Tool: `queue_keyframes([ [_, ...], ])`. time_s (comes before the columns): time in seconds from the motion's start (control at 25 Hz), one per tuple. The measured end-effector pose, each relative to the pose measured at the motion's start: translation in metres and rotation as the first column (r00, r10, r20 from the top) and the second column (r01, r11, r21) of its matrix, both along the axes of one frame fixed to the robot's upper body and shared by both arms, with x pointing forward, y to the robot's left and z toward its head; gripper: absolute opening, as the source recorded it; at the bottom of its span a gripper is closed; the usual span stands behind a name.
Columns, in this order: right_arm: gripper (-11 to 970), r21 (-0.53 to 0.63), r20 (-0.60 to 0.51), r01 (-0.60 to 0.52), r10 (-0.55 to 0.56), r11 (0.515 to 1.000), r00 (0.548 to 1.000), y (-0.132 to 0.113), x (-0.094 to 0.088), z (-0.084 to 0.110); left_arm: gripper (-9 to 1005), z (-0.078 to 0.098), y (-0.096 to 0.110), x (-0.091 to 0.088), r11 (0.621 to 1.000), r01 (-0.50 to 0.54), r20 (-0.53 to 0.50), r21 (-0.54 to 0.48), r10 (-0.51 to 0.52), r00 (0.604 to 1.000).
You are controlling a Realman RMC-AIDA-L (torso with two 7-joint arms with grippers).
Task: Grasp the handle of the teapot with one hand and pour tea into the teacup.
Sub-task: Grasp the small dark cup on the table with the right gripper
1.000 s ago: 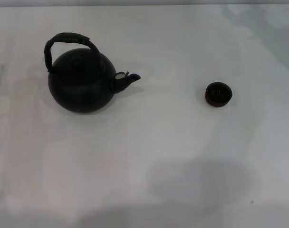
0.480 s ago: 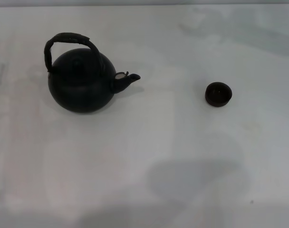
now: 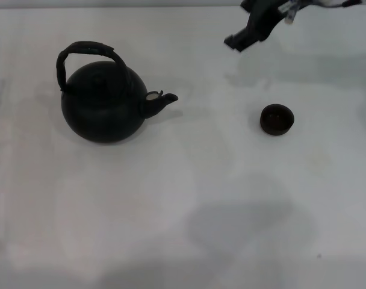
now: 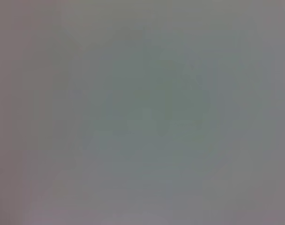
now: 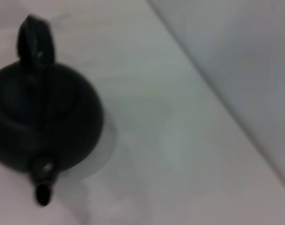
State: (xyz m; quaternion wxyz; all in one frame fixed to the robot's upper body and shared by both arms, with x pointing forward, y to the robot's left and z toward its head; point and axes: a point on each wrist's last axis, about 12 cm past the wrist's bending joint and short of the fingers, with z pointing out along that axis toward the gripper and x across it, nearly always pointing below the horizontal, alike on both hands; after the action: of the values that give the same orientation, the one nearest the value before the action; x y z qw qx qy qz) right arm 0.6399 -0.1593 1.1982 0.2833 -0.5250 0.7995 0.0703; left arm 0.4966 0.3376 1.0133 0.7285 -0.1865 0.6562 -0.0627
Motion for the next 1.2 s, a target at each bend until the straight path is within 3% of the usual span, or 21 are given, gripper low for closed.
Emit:
queue_keyframes([
  [0.52, 812, -0.149, -0.178, -0.011, -0.016, 0.989, 0.984, 0.009, -0.020, -0.028, 887, -0.001, 0.000, -0.001, 1.000, -0.002, -0.002, -0.001, 0.002, 1.000],
  [1.2, 806, -0.257, -0.217, -0.062, 0.005, 0.964, 0.976, 0.026, -0.031, -0.066, 887, -0.002, -0.002, -0.002, 1.000, -0.002, -0.003, -0.009, 0.002, 1.000],
])
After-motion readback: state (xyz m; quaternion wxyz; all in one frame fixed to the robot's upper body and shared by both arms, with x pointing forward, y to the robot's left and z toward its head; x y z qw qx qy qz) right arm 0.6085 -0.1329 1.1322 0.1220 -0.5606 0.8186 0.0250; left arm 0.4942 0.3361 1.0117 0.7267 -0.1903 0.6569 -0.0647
